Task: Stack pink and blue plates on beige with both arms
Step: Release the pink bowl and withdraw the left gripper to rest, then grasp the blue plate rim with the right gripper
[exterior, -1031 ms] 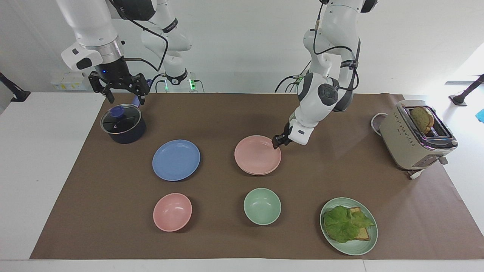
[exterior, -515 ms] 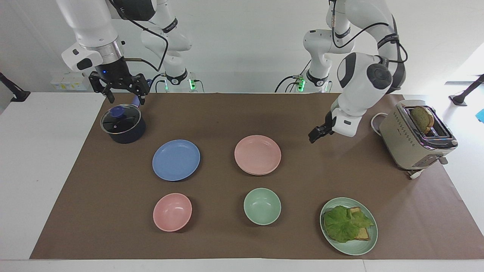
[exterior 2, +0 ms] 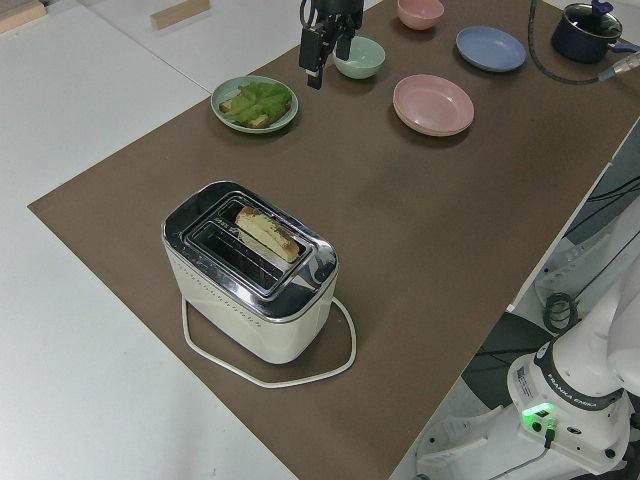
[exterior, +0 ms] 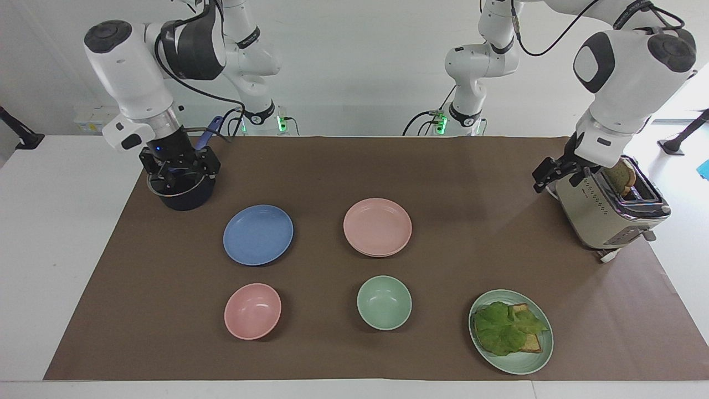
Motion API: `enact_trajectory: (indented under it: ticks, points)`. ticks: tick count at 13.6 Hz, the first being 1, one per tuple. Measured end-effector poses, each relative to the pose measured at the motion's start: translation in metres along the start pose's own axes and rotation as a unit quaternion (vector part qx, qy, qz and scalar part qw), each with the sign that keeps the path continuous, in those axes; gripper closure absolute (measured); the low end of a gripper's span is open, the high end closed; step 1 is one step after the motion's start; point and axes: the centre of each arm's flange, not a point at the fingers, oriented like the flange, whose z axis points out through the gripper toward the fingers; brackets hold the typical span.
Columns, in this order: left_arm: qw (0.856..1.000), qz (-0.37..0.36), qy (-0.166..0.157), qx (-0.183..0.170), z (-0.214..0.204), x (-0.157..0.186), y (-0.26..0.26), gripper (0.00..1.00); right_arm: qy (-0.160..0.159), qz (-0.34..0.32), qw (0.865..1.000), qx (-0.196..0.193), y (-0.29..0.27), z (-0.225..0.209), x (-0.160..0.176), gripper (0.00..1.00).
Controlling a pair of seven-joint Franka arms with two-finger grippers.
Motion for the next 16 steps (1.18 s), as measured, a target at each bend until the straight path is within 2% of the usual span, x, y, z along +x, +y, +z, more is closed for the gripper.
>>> enact_trajectory:
  ticks: [3,6,9,13,15,16]
  points:
    - [1.0,0.03,0.004,0.003,-0.013,0.0,-0.013,0.0,0.029,-0.012,1.0,0.0,0.007,0.085,-0.006,0.0]
    - [0.999,0.039,0.024,0.003,-0.036,-0.009,-0.005,0.0,0.034,0.01,0.999,0.022,0.011,0.141,-0.015,0.0]
    - [0.999,0.037,0.027,0.003,-0.043,-0.013,-0.007,0.0,0.038,0.018,0.998,0.04,0.013,0.166,-0.023,0.0]
    - [0.999,0.036,0.026,0.003,-0.042,-0.013,-0.008,0.0,0.022,0.026,0.998,0.055,0.012,0.188,-0.032,0.0]
    - [0.999,0.036,0.025,0.003,-0.042,-0.013,-0.008,0.0,0.018,0.015,0.997,0.067,0.016,0.207,-0.038,0.03]
    - [0.999,0.036,0.025,0.003,-0.042,-0.013,-0.008,0.0,0.016,0.015,0.997,0.076,0.021,0.215,-0.04,0.12]
